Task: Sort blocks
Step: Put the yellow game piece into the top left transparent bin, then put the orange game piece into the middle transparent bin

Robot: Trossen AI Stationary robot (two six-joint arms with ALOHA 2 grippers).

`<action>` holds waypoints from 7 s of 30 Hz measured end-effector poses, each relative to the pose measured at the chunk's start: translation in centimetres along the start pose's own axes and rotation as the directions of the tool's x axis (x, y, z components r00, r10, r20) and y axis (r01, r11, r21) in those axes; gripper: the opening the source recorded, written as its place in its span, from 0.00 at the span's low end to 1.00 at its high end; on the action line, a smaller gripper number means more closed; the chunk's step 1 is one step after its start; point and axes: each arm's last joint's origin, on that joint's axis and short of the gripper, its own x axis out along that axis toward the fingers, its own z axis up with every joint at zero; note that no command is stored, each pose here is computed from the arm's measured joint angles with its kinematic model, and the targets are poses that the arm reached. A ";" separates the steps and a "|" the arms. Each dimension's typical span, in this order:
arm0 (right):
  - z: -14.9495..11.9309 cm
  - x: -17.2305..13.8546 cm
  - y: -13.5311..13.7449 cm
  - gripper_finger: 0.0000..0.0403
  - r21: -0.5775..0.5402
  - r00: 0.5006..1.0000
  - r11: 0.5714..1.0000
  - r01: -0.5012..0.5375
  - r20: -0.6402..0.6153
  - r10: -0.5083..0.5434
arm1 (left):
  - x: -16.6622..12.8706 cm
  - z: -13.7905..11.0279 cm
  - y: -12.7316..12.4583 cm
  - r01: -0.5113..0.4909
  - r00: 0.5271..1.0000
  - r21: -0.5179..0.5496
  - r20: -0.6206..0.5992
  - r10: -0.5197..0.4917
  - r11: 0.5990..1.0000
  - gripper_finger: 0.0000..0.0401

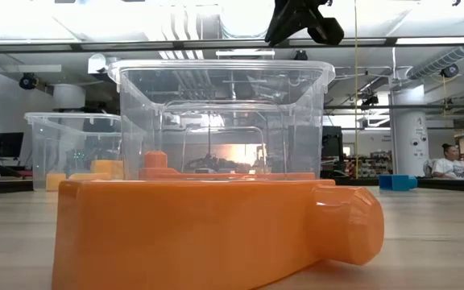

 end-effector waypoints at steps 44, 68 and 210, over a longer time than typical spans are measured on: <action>-0.7 0.9 -0.7 0.07 0.018 0.999 0.999 0.033 -0.026 -0.032 | 3.6 -1.6 0.8 0.019 1.000 0.000 0.020 -0.019 1.000 0.60; -0.6 0.9 -0.7 0.07 -0.072 0.999 0.997 0.029 -0.027 -0.031 | -6.6 1.4 5.5 -0.318 0.905 -0.404 0.141 0.402 0.858 0.64; -11.3 -11.4 7.1 0.07 -0.129 0.920 0.977 -0.169 -0.375 0.110 | -7.7 12.4 -4.9 0.206 0.931 -0.769 0.345 0.121 0.605 0.45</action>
